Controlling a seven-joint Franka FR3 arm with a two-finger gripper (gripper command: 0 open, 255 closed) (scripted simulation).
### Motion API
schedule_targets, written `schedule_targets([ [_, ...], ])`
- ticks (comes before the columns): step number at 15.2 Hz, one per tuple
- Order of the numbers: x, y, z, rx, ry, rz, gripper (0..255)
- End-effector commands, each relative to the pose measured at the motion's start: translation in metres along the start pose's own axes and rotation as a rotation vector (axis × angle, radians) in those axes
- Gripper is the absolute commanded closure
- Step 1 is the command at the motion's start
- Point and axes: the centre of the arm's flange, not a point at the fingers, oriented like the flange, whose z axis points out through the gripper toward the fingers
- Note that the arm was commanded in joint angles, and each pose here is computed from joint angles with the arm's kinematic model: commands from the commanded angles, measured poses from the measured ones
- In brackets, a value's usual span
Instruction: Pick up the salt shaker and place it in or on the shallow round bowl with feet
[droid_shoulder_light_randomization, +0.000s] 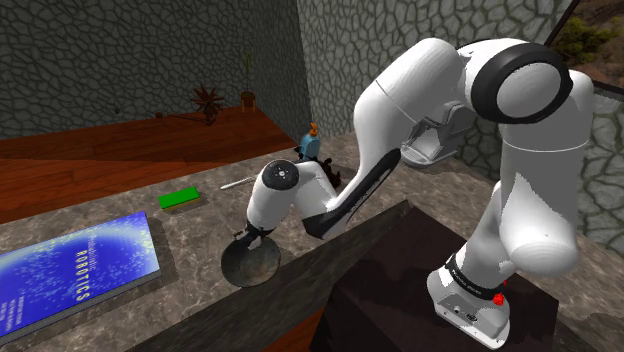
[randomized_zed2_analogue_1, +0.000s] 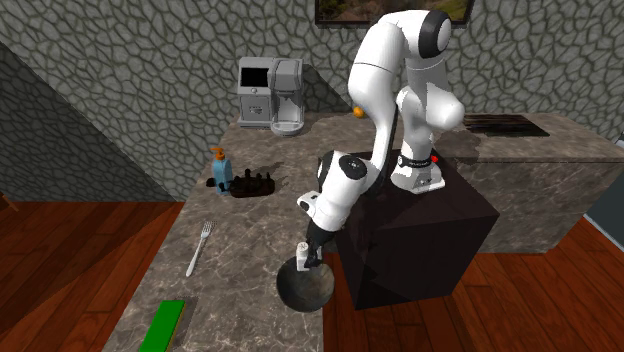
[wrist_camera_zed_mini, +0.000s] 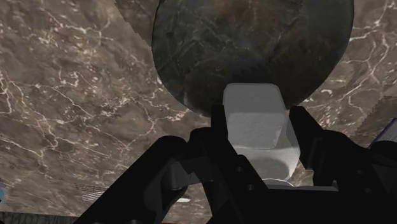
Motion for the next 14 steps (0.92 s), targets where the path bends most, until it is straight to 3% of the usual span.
schedule_targets([
  [1,-0.004,-0.006,0.004,-0.001,0.000,0.002,255],
  [14,-0.022,-0.006,0.058,-0.001,0.000,0.002,255],
])
